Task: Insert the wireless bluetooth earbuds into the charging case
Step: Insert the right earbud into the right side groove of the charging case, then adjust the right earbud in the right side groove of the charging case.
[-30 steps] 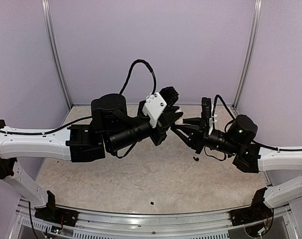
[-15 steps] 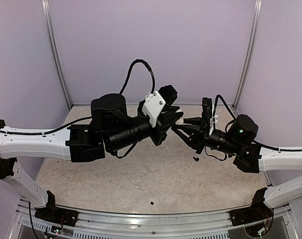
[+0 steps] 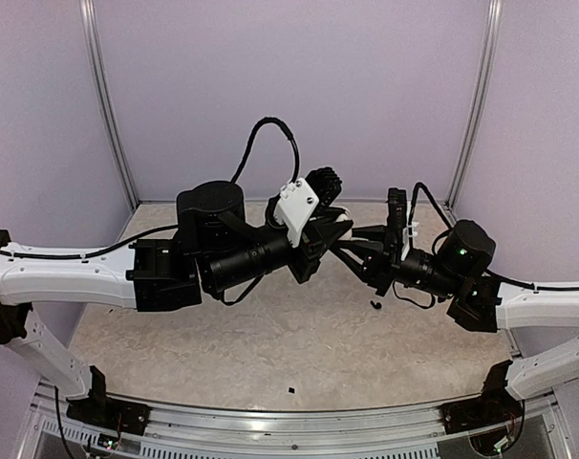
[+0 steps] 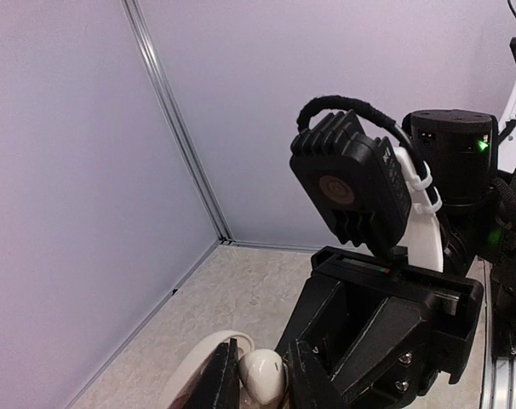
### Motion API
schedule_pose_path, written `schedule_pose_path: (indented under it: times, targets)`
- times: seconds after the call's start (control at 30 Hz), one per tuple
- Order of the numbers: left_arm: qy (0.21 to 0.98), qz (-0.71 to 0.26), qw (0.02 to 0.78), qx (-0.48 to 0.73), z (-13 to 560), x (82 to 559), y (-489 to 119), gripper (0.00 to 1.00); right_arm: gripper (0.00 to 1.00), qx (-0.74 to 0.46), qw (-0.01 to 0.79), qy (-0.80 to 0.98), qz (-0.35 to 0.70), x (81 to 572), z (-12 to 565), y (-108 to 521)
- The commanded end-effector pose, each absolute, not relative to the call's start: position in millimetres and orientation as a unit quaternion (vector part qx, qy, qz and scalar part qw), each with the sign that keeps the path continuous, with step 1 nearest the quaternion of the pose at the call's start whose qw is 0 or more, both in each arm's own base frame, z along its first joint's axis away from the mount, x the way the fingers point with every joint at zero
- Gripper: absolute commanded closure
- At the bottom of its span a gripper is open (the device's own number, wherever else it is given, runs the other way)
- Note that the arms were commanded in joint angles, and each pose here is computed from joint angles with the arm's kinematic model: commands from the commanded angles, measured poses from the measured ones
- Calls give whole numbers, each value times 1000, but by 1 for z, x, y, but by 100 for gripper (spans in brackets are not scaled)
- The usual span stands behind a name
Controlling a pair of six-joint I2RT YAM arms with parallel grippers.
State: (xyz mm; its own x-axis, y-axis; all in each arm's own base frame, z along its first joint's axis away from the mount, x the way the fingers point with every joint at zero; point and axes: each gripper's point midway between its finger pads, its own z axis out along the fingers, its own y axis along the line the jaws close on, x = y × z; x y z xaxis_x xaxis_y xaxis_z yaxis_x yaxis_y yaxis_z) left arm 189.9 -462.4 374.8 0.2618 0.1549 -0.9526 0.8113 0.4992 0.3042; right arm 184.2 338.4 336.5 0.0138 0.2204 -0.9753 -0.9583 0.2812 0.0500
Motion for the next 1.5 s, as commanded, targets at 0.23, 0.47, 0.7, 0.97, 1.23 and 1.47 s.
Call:
schedule_pose_path:
  times: [0.23,0.47,0.7,0.97,1.23,1.47]
  targets:
    - [559,-243,656,445,376,190,-465,62,100,-362,639,463,496,169,367,332]
    - [542,-238,673,443,395,185,-465,51,100,-360,635,467,499,169,364,332]
    - [509,-247,691,451,421,167,-467,41,100,-356,631,479,496,173,356,334]
    - [502,-295,693,426,442,155,-452,35,100,-357,634,482,488,175,354,334]
    - [542,-334,667,388,436,170,-426,35,100,-385,628,474,481,167,350,335]
    - [552,-377,632,393,430,174,-419,35,100,-395,623,473,482,165,350,338]
